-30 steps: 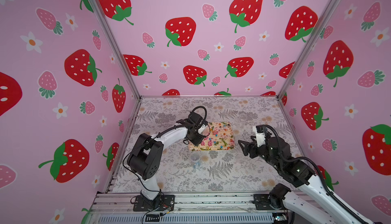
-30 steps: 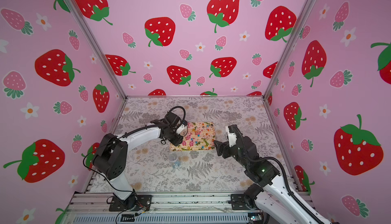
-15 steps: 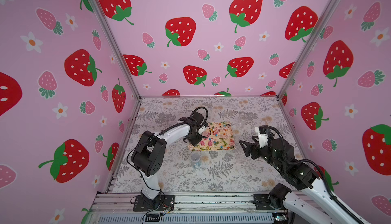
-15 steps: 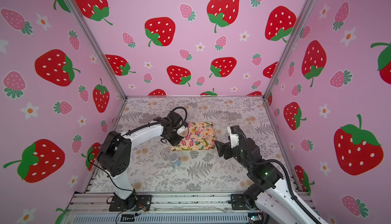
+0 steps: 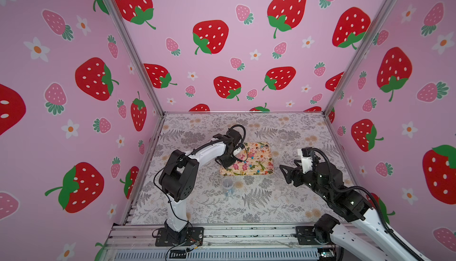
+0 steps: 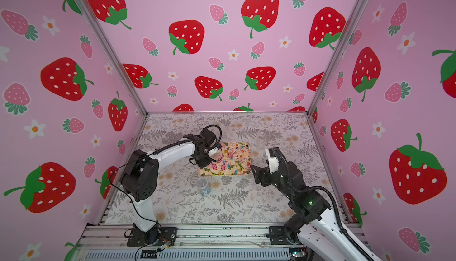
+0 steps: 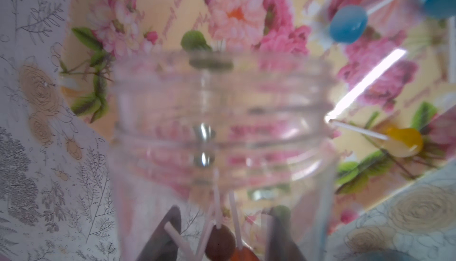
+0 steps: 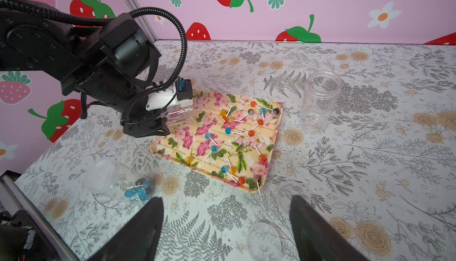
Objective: Pour the candies out of the jar
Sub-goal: 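Pour the candies out of the jar onto the tray.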
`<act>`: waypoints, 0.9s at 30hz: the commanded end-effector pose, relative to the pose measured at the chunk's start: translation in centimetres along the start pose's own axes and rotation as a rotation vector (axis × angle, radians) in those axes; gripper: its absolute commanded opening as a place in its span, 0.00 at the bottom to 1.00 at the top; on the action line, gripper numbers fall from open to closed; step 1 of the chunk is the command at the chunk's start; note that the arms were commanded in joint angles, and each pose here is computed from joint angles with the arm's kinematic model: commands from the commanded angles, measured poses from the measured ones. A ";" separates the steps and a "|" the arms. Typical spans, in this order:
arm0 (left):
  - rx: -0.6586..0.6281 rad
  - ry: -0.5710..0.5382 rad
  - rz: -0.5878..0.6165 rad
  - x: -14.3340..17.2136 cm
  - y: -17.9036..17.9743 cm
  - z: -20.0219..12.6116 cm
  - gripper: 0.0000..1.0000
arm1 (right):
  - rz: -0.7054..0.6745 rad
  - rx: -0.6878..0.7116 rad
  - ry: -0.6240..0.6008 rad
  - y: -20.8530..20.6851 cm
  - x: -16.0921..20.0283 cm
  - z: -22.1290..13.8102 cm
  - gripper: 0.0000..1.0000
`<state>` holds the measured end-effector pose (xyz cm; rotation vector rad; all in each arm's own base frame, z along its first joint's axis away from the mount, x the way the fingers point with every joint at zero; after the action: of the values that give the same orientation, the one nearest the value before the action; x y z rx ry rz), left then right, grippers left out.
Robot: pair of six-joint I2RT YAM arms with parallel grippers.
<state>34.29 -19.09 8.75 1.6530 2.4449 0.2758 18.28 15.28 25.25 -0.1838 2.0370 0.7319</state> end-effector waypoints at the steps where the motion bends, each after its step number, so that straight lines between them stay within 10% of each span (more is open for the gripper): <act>1: -0.082 0.049 0.085 -0.4 1.4 -1.4 0.45 | 0.028 0.010 0.004 -0.3 0.3 -0.4 0.82; 27: -0.534 0.368 0.567 -2.0 2.1 0.4 0.44 | 0.026 -0.006 0.014 -0.4 0.7 -0.9 0.82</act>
<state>36.44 -19.85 8.95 2.0554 1.9097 1.1242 17.51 14.63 25.02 -0.1687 2.0493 0.7413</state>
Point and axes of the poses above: each gripper's point midway between its finger pads, its own z axis out along the fingers, its own y axis along the line the jaws close on, x = y × z, the point moved 3 cm from there along -z, back along the fingers, and after that the axes turned 13 degrees about z, right-handed, at the moved point
